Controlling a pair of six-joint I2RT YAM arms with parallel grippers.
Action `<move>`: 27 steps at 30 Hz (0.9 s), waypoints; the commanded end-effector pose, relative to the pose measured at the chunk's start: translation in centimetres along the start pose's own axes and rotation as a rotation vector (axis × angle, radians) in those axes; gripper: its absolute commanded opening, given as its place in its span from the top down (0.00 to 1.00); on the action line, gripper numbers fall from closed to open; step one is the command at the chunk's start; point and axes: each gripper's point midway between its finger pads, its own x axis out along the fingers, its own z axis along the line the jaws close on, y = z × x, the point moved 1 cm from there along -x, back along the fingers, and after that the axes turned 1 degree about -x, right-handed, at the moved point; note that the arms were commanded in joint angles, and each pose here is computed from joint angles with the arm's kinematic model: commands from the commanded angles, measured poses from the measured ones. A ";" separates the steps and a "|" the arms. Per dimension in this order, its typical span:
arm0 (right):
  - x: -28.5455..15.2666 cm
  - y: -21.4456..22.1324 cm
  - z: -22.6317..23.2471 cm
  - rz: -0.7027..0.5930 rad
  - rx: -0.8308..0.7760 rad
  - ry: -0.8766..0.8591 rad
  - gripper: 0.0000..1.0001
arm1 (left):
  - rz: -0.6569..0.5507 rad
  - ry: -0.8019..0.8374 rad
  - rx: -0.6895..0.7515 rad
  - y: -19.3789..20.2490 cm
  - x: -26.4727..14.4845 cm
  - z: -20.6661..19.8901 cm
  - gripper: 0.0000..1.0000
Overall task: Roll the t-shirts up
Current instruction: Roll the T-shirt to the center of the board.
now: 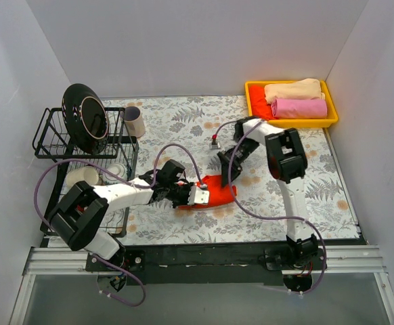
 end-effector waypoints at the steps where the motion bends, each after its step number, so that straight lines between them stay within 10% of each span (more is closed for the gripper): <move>1: -10.7 -5.0 -1.6 -0.180 -0.520 0.440 0.02 | -0.022 0.257 -0.307 0.3 -0.7 -4.4 1.00; 6: -12.9 -3.9 3.7 -0.257 -0.843 0.700 0.01 | -0.143 0.306 -0.534 -1.9 -1.5 -1.2 1.00; 15: -3.7 -0.1 5.3 -0.163 -1.236 0.848 0.01 | -0.187 0.360 -0.579 -2.2 -2.1 0.3 1.00; 27: 1.4 -0.2 2.4 -0.032 -1.372 0.787 0.05 | -0.176 0.374 -0.587 -1.7 -1.9 0.3 1.00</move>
